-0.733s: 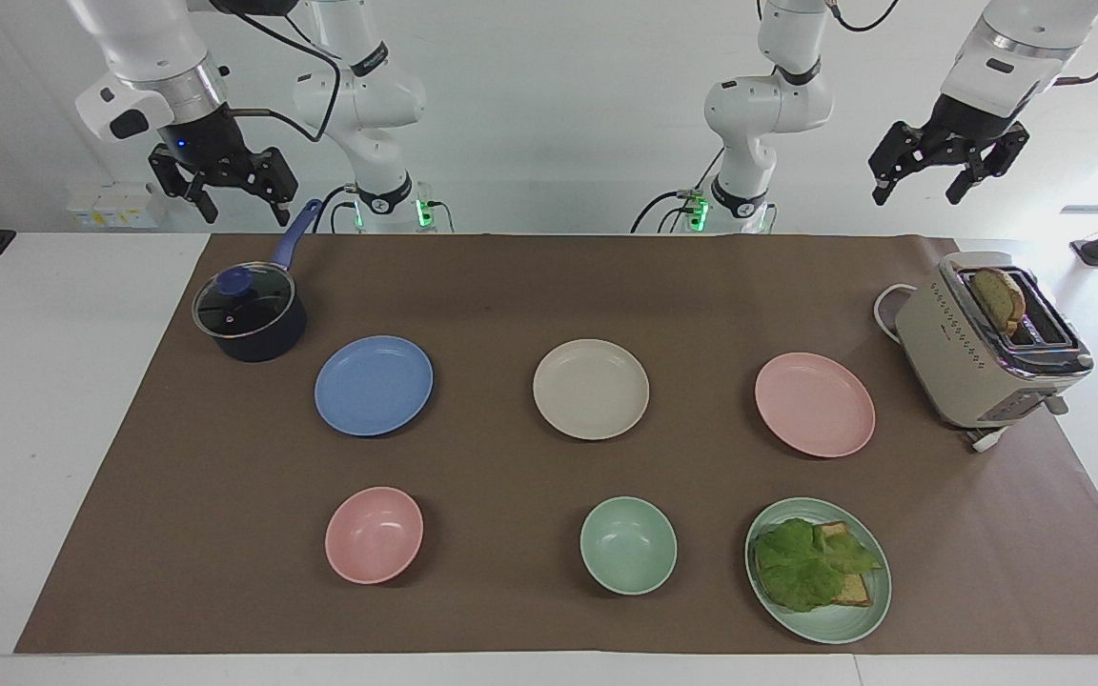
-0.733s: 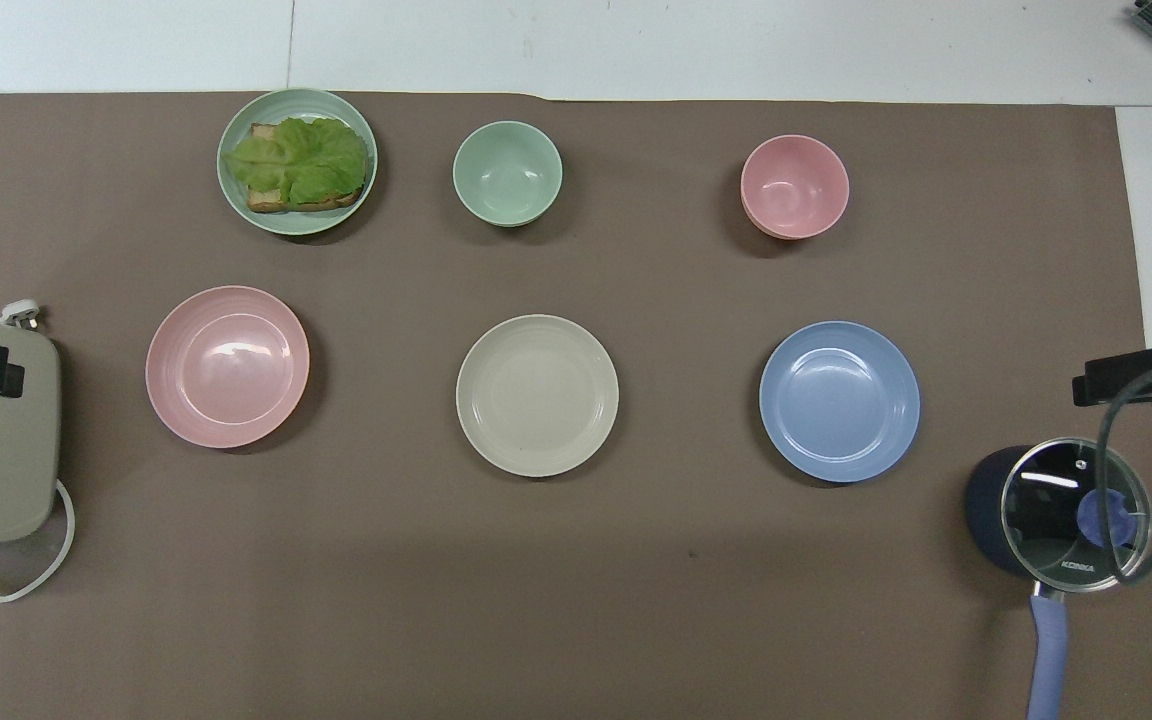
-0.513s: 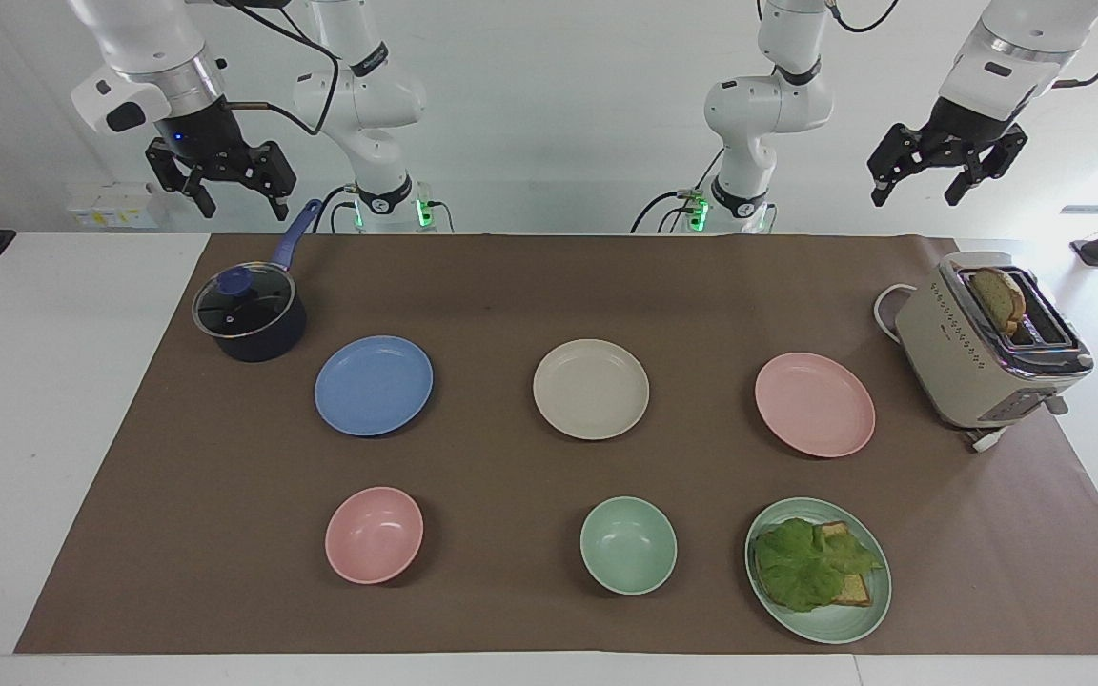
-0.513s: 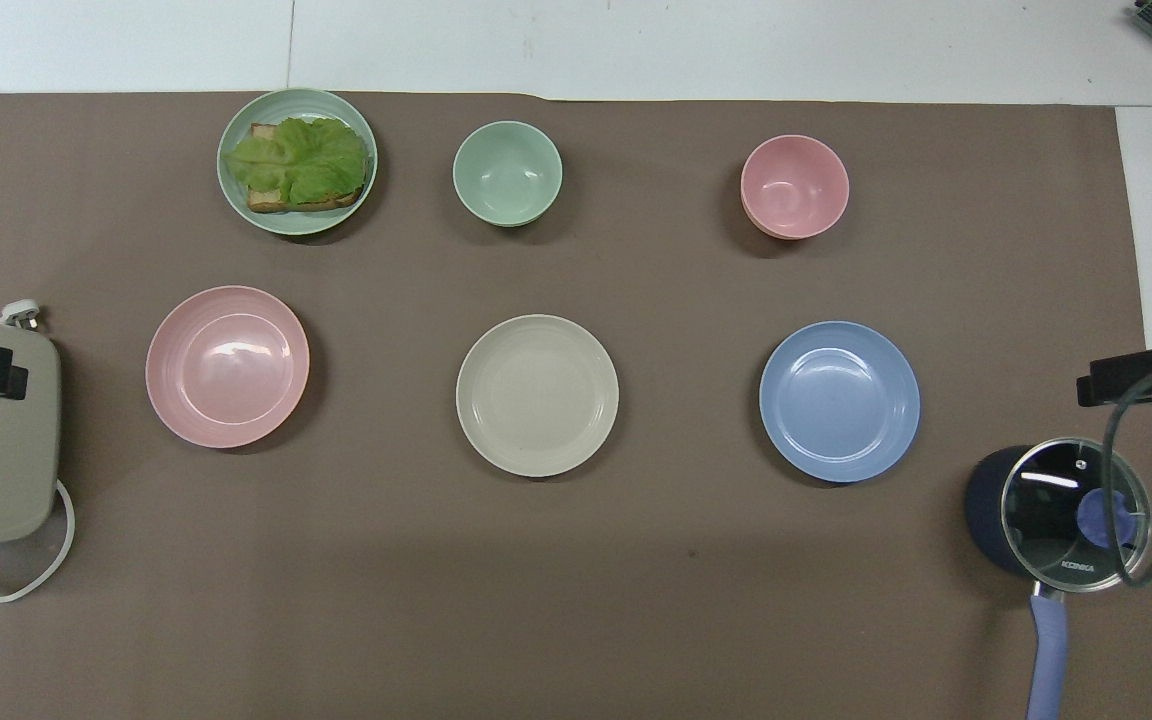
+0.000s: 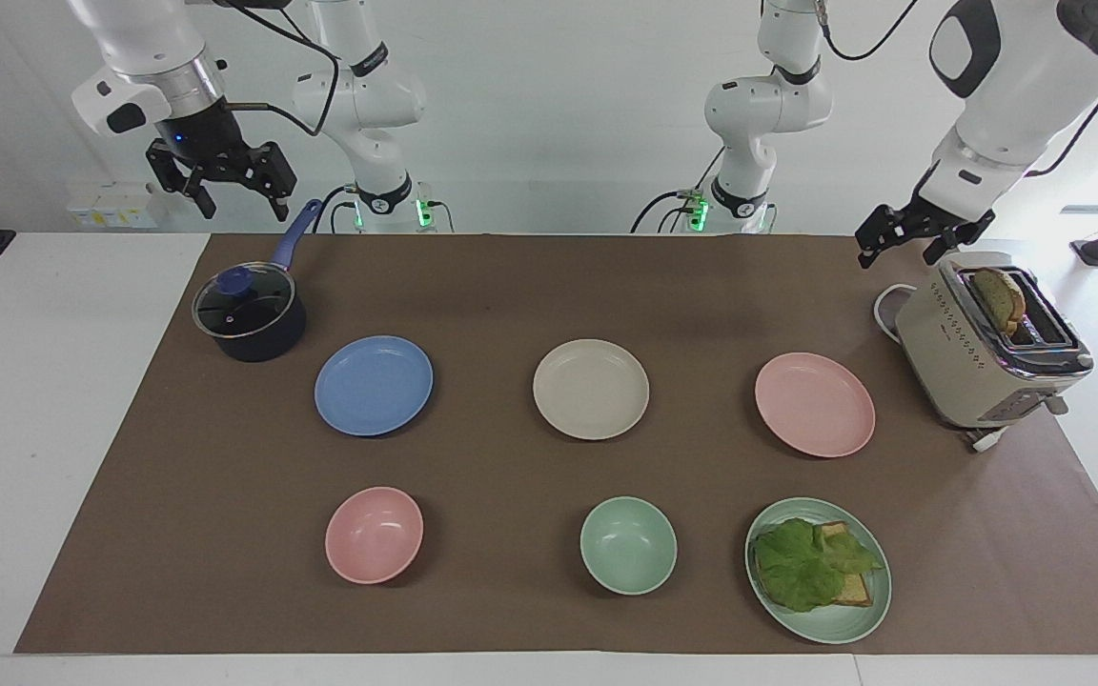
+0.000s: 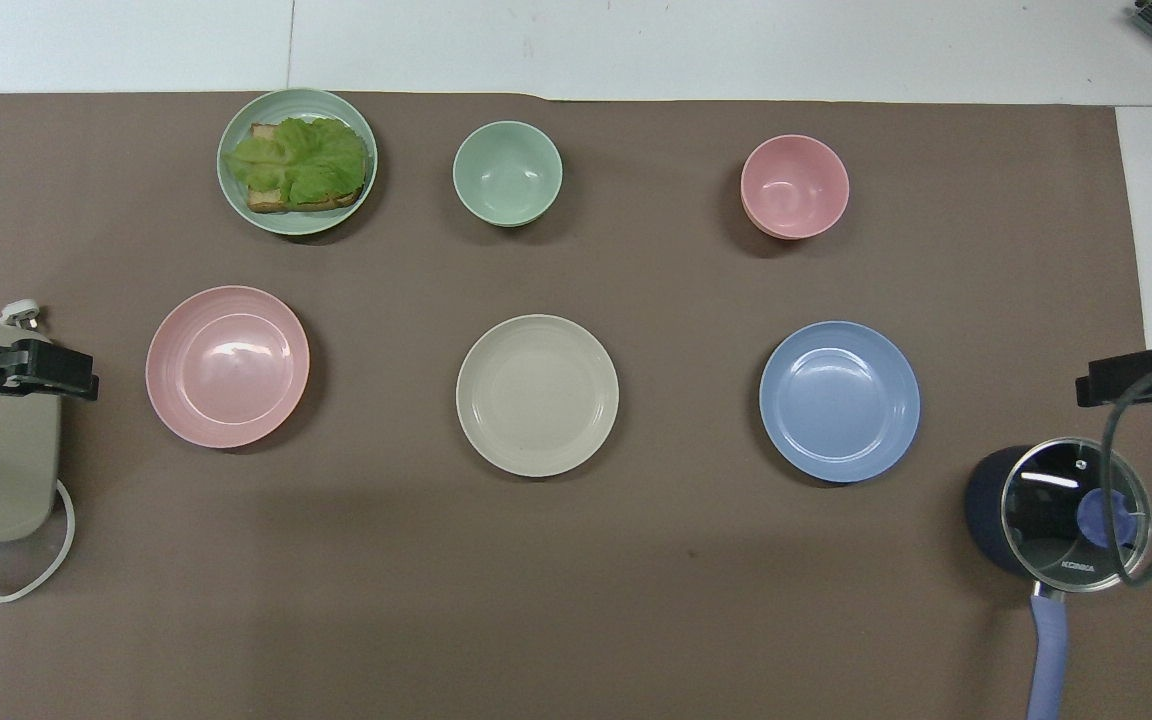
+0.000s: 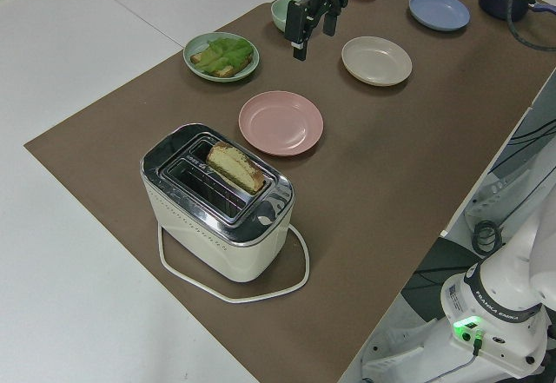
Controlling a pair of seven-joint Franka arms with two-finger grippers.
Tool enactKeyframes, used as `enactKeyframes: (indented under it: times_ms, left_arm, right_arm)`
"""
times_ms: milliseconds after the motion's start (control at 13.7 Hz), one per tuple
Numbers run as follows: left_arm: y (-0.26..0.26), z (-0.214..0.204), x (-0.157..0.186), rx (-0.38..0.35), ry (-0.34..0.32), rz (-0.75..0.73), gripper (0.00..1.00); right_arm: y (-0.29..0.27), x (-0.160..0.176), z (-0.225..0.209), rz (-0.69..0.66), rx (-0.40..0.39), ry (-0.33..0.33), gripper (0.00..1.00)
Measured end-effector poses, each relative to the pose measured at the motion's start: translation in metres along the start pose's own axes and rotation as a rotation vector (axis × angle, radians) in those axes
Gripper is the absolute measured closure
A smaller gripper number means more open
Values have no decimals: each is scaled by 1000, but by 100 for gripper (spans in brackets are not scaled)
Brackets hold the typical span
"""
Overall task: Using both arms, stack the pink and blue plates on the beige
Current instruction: 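Move the left gripper toward the edge of the pink plate, then grasp the pink plate rim with the left gripper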
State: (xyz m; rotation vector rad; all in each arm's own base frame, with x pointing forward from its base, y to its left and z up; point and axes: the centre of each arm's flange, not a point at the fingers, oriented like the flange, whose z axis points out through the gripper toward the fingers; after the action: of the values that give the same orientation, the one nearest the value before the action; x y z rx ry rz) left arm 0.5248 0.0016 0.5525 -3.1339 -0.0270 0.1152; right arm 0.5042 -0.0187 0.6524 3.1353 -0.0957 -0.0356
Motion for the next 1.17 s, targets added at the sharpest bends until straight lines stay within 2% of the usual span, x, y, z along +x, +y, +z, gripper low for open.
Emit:
enactKeyframes:
  times_ms: [293,733,952,1172]
  left_arm:
    - [-31,76,7,-6,-8,-55,0]
    - [-48,198,28,-20,-46,-88,0]
    - [-56,230,34,-24,-37,-136,0]
    - [-56,237,35,-24,-42,-191,0]
  right_arm:
    - [0,0,1,1,0,-2,0]
    - [1,0,1,1,0,-3,0]
    - [3,0,2,5,0,-4,0]
    - [3,0,2,5,0,-4,0]
